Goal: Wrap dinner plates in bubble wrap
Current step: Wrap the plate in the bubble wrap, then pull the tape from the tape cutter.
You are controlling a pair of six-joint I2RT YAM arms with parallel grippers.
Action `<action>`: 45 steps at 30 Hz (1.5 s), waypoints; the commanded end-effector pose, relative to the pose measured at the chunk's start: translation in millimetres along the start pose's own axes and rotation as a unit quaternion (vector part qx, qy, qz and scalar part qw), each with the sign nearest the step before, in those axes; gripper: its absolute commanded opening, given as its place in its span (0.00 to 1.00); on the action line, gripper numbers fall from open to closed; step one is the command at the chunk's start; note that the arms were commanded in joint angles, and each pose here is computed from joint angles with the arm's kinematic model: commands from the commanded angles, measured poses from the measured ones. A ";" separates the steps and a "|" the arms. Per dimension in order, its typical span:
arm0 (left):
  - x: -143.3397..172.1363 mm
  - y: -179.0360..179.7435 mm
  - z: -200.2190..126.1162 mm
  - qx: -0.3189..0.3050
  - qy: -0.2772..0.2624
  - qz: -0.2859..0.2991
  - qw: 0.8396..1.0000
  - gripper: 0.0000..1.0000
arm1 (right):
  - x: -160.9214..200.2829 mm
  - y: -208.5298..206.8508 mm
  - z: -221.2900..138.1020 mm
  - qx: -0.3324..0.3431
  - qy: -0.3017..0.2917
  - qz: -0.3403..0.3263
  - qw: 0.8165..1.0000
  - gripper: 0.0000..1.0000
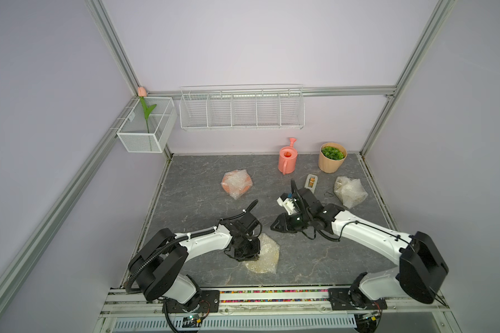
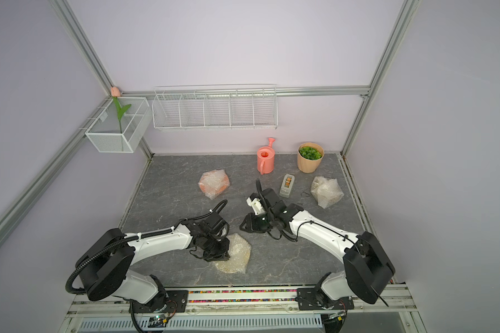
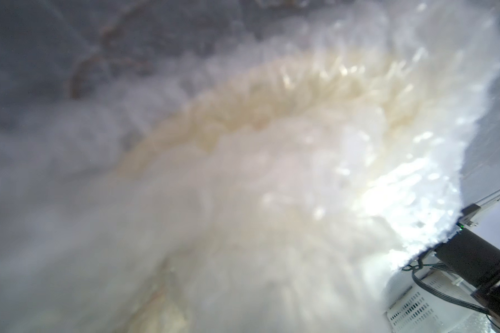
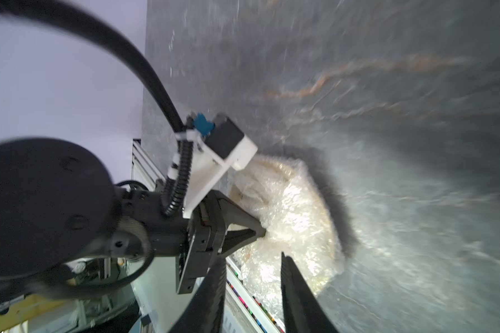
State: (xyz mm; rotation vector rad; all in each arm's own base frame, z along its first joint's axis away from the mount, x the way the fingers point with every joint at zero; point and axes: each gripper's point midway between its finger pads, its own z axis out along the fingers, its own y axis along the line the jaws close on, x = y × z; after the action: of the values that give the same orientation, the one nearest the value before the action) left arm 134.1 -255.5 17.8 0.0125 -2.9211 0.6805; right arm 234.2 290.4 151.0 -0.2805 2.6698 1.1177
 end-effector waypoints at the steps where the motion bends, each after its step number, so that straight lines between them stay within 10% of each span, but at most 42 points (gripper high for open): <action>1: -0.7 52.7 36.7 -0.080 -0.009 -0.057 0.995 0.00 | -16.2 -45.9 -27.4 0.053 -0.018 0.038 0.998 0.36; 20: -57.0 66.7 25.8 -0.050 -0.064 -0.109 0.991 0.00 | -169.5 -209.6 -73.5 -0.058 -0.139 0.240 0.959 0.37; 45: -57.2 66.9 20.2 -0.047 -0.062 -0.113 0.991 0.00 | -181.1 -256.4 -14.0 -0.097 -0.111 0.299 0.943 0.34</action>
State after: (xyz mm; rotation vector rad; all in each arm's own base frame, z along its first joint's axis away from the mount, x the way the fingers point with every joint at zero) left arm 210.1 -275.3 22.7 0.2183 -2.9238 1.0504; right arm 477.8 114.3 63.5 0.5541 2.4473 1.4682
